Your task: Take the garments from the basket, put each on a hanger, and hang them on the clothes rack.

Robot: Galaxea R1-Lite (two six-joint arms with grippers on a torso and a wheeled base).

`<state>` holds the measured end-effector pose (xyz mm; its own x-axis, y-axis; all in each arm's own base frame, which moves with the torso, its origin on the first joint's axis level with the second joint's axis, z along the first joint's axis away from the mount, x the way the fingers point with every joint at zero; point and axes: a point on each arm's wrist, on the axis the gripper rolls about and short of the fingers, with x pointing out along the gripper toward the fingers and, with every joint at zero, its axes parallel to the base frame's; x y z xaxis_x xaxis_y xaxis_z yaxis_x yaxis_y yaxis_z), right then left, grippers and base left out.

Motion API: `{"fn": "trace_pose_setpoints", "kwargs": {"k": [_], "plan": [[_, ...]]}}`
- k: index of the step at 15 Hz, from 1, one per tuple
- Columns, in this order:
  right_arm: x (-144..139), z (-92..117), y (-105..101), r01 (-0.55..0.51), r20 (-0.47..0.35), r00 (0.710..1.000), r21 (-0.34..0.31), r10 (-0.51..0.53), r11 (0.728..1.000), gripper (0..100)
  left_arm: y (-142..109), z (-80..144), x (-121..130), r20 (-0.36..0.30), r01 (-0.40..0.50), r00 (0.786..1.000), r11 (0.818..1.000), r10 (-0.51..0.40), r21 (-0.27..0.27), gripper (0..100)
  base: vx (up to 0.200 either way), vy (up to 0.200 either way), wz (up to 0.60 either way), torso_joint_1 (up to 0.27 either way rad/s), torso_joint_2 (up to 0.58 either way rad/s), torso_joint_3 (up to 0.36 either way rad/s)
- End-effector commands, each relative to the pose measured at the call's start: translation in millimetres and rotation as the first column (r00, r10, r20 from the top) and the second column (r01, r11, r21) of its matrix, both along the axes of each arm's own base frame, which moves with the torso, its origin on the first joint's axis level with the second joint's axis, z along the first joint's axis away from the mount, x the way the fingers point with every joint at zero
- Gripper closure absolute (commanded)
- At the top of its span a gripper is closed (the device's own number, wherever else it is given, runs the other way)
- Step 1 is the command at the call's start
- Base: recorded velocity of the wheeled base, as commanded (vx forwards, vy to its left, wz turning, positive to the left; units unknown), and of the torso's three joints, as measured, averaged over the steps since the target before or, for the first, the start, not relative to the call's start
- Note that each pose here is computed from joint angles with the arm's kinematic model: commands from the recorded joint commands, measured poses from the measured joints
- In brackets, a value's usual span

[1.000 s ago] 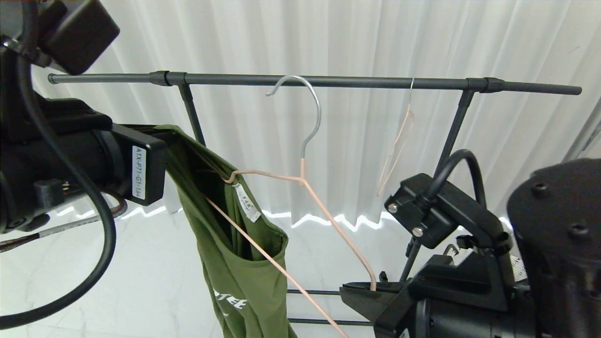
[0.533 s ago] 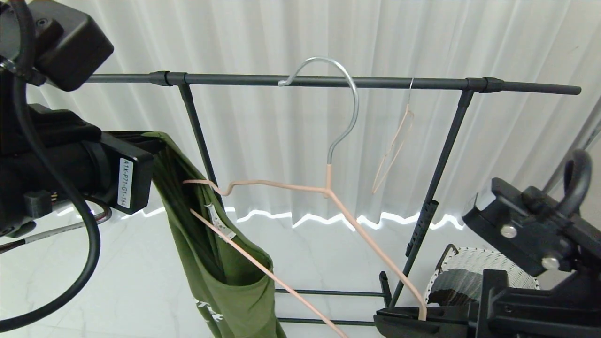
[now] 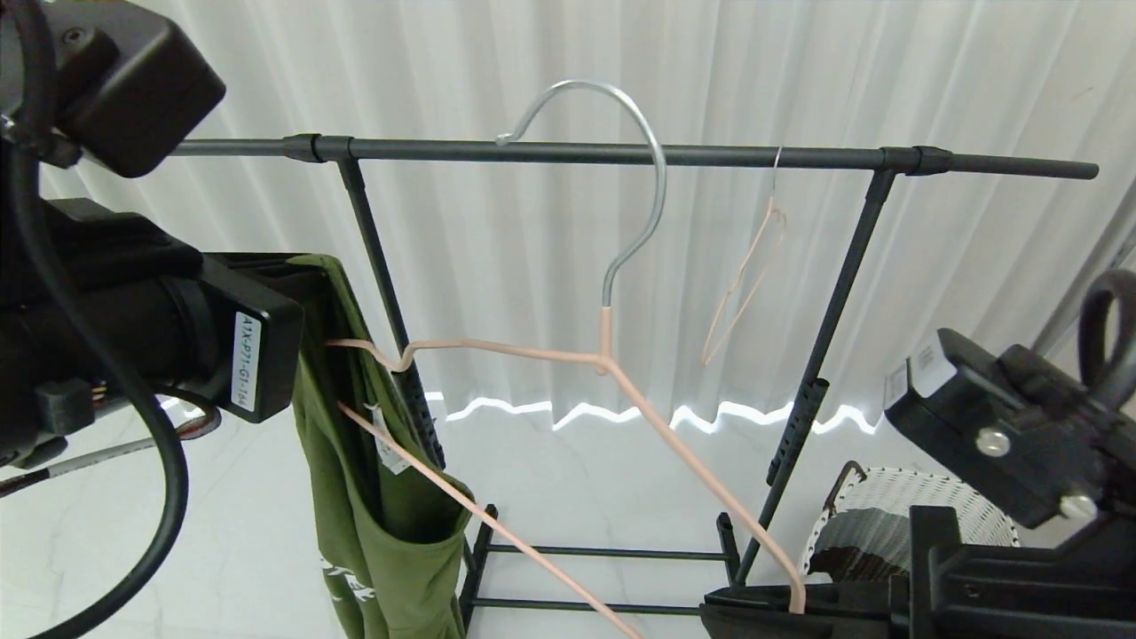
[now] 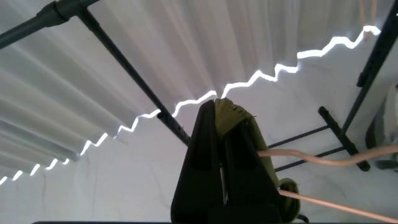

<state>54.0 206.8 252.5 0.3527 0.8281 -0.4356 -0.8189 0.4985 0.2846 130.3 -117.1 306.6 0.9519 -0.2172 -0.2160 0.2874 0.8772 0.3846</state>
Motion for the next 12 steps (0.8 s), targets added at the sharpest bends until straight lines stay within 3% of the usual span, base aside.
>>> {"fn": "trace_pose_setpoints", "kwargs": {"k": [1,8,10,12], "plan": [[2,-6,8,-0.002,-0.004,1.000,-0.018,0.002,1.000,100,-4,1,-5,0.003,0.038,0.999,0.999,-0.038,-0.005,100,0.000,0.000,0.00,0.000,0.00,0.000],[8,-14,33,-0.039,-0.012,0.999,-0.011,0.039,0.999,100,-15,1,-16,-0.009,0.187,0.982,0.982,-0.187,-0.024,100,0.000,0.000,0.00,0.000,0.00,0.000],[15,-14,29,-0.007,-0.011,1.000,-0.016,0.007,1.000,100,-11,1,-13,-0.009,0.157,0.987,0.987,-0.158,-0.017,100,0.000,0.000,0.00,0.000,0.00,0.000],[18,-6,12,0.025,-0.006,1.000,0.007,-0.025,1.000,100,3,-1,-1,-0.009,0.039,0.999,0.999,-0.039,0.002,100,0.000,0.000,0.00,0.000,0.00,0.000]]}}
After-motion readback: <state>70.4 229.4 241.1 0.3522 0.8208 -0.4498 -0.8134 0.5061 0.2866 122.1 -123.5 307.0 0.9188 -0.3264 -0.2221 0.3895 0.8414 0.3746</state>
